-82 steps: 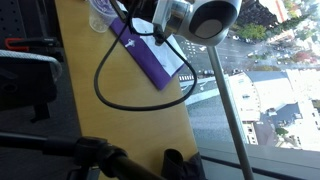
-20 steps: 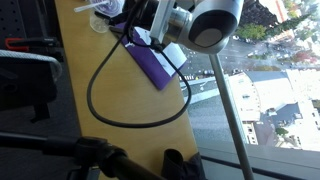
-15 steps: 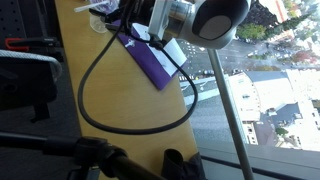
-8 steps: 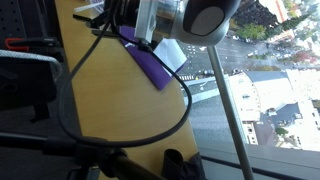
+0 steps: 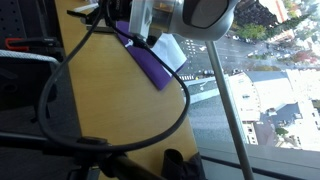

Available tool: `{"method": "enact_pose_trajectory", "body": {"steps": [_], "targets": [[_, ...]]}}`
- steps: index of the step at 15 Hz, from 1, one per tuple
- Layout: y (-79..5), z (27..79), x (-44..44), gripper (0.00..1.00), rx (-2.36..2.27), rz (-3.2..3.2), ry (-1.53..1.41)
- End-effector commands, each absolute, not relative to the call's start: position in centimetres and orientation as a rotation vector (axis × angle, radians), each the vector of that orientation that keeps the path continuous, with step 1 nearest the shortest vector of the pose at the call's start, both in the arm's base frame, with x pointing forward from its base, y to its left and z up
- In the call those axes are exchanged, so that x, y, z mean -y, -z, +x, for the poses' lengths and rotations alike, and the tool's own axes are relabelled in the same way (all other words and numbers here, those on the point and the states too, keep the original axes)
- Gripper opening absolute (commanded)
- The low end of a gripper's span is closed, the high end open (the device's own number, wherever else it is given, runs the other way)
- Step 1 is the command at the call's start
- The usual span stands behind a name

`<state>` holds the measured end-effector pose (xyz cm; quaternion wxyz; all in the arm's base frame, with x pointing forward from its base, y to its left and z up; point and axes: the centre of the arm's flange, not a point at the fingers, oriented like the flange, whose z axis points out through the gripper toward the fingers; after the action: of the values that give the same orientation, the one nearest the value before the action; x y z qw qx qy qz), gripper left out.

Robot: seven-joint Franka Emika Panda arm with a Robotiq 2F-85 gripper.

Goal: Place the straw in the cup

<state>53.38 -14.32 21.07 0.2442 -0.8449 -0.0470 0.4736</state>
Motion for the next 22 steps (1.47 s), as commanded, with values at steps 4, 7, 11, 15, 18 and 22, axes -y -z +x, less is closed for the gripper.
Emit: {"method": "enact_pose_trajectory", "body": {"steps": [4, 7, 11, 15, 18, 22], "targets": [[-25.2, 53.5, 14.2, 1.00, 0.156, -2.358, -1.171], [-25.9, 53.8, 14.0, 1.00, 0.155, -2.359, -1.154], [-26.0, 53.8, 14.2, 1.00, 0.152, -2.369, -1.140], [-27.9, 54.0, 14.1, 1.00, 0.191, -2.420, -1.054], [-31.8, 54.0, 14.4, 1.00, 0.266, -2.513, -0.905], [-34.0, 49.4, 14.5, 1.00, 0.385, -2.698, -0.781]]}}
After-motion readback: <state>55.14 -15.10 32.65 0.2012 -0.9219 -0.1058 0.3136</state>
